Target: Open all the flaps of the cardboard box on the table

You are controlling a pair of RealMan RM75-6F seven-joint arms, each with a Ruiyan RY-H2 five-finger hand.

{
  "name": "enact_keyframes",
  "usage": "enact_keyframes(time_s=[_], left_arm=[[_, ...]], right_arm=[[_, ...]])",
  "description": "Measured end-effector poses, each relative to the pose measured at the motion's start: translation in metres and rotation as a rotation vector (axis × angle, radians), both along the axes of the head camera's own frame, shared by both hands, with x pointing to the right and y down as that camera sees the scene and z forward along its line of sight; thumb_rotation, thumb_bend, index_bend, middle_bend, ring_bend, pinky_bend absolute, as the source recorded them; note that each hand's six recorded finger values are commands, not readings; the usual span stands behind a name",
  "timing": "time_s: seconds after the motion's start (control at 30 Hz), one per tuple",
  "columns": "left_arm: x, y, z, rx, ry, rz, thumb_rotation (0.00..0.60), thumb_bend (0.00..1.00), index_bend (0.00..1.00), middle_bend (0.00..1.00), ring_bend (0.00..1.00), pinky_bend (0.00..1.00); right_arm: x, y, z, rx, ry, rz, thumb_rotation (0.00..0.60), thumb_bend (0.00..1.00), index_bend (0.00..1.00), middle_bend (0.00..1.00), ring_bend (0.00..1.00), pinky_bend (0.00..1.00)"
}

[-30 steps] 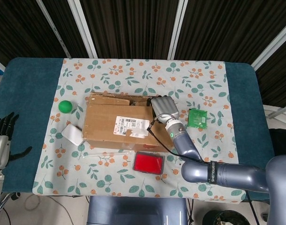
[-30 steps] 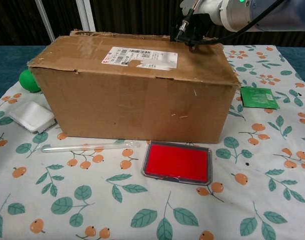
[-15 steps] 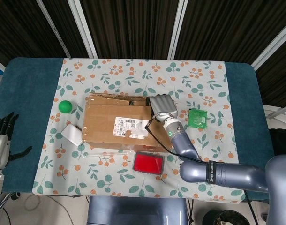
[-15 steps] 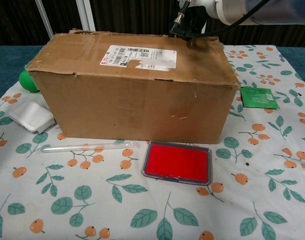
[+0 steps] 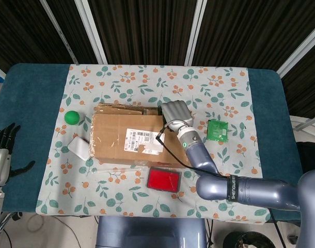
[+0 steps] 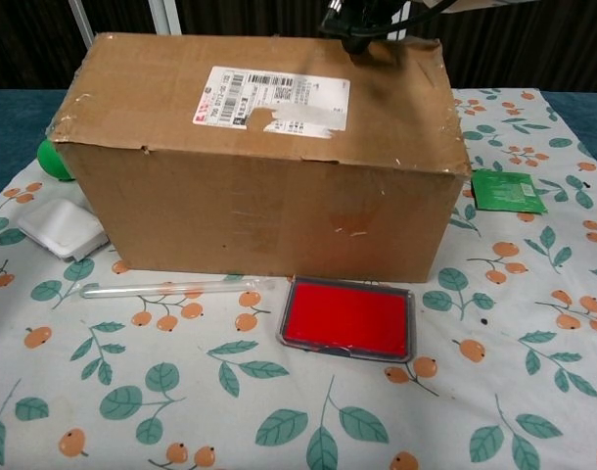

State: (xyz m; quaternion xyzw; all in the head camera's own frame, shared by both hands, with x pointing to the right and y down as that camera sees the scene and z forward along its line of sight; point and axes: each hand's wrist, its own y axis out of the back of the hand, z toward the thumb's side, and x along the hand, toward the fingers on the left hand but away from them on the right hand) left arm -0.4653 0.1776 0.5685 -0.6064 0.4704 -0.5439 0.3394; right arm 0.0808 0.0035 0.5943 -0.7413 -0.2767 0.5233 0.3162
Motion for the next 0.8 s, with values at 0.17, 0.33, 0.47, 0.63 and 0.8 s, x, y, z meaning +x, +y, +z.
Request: enact_keyframes(time_s=[0.17, 0.33, 0.47, 0.63, 0.8], left_arm=[[0.000, 0.000, 0.000, 0.001, 0.000, 0.002, 0.600, 0.13, 0.00, 0.00, 0.00, 0.00], [0.000, 0.000, 0.000, 0.002, 0.001, 0.000, 0.600, 0.13, 0.00, 0.00, 0.00, 0.00], [0.000, 0.000, 0.000, 0.003, 0.003, 0.000, 0.600, 0.13, 0.00, 0.00, 0.00, 0.00], [0.001, 0.000, -0.001, 0.006, 0.005, 0.002, 0.600, 0.13, 0.00, 0.00, 0.00, 0.00], [0.001, 0.000, -0.001, 0.005, 0.008, 0.003, 0.600, 0.13, 0.00, 0.00, 0.00, 0.00]], right_arm=[[-0.002, -0.002, -0.006, 0.000, 0.007, -0.005, 0.600, 1.00, 0.56, 0.49, 0.41, 0.36], [-0.005, -0.001, -0.012, -0.010, 0.017, -0.015, 0.600, 1.00, 0.56, 0.50, 0.42, 0.36], [-0.010, -0.002, -0.019, -0.004, 0.015, -0.023, 0.600, 1.00, 0.56, 0.50, 0.42, 0.37], [-0.014, -0.003, -0.028, -0.001, 0.009, -0.025, 0.600, 1.00, 0.56, 0.50, 0.42, 0.37], [-0.017, -0.003, -0.038, -0.011, 0.003, -0.018, 0.600, 1.00, 0.56, 0.51, 0.43, 0.38]])
